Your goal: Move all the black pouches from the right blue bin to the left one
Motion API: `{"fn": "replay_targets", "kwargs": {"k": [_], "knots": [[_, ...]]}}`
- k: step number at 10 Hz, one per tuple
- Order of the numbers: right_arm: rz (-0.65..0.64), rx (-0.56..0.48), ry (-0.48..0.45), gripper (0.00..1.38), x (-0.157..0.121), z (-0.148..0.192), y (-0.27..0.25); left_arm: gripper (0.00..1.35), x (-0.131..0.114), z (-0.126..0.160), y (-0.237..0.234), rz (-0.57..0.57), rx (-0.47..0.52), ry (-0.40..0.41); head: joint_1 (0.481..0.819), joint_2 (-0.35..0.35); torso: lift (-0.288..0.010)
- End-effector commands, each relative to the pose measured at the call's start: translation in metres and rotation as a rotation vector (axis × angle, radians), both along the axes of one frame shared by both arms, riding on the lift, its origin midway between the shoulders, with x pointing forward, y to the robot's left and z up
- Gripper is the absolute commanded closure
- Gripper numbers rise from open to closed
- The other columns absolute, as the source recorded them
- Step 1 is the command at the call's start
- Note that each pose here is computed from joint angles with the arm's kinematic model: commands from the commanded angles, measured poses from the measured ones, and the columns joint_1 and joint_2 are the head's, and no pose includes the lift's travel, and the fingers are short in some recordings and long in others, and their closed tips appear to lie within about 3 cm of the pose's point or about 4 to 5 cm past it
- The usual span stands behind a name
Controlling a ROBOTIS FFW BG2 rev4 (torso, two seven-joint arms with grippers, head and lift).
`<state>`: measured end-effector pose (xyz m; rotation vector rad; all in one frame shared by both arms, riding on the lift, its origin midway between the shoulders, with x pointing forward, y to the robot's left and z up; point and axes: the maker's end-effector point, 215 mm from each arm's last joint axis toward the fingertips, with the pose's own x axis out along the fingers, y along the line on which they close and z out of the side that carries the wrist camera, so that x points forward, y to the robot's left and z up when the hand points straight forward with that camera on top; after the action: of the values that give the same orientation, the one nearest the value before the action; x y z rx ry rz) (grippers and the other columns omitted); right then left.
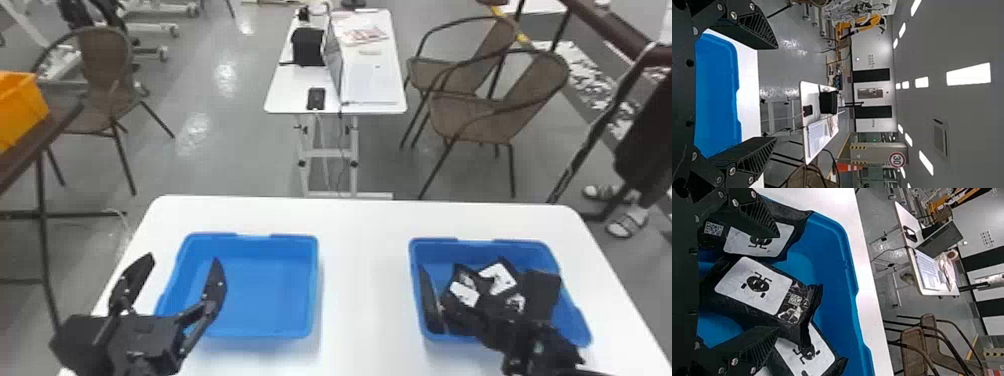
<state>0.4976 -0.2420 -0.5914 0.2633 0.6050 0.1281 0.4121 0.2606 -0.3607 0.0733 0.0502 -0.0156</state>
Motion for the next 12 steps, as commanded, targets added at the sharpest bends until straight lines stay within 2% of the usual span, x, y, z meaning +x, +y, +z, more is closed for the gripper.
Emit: {"fn": "replay_targets", "kwargs": {"k": [1, 3, 4, 5, 6, 7, 8, 10, 12], "knots": [[-0.006, 0.023, 0.011, 0.29, 0.000, -0.006, 0.004, 0.21, 0.001, 0.000, 0.000, -0.002, 0.003, -0.001, 0.695, 0.022, 0.010], [-0.026, 0.014, 0.028, 0.34, -0.005, -0.014, 0.007, 0.21, 0.001, 0.000, 0.000, -0.002, 0.001, -0.001, 0.695, 0.029, 0.010], [-0.042, 0.000, 0.043, 0.46, -0.007, -0.017, 0.004, 0.21, 0.001, 0.000, 0.001, 0.001, 0.001, -0.001, 0.695, 0.030, 0.010], [-0.043, 0.009, 0.055, 0.82, -0.007, -0.019, 0.004, 0.21, 0.001, 0.000, 0.000, -0.002, 0.000, -0.002, 0.695, 0.027, 0.010], [-0.049, 0.034, 0.066, 0.91, -0.010, -0.021, 0.006, 0.21, 0.001, 0.000, 0.000, -0.002, 0.000, -0.002, 0.695, 0.027, 0.010], [-0.068, 0.085, 0.069, 0.92, -0.016, -0.022, 0.011, 0.21, 0.001, -0.001, 0.000, -0.002, -0.001, -0.002, 0.695, 0.029, 0.010], [-0.074, 0.094, 0.062, 1.20, -0.016, -0.019, 0.009, 0.21, 0.000, -0.001, -0.001, 0.000, -0.004, -0.004, 0.695, 0.033, 0.010], [-0.086, 0.121, 0.039, 1.24, -0.018, -0.011, 0.012, 0.21, 0.001, 0.001, 0.000, -0.002, -0.003, -0.008, 0.695, 0.034, 0.010], [-0.119, 0.091, -0.012, 1.24, -0.027, 0.010, 0.005, 0.21, 0.001, 0.000, 0.000, 0.001, -0.017, -0.008, 0.695, 0.034, 0.010]]}}
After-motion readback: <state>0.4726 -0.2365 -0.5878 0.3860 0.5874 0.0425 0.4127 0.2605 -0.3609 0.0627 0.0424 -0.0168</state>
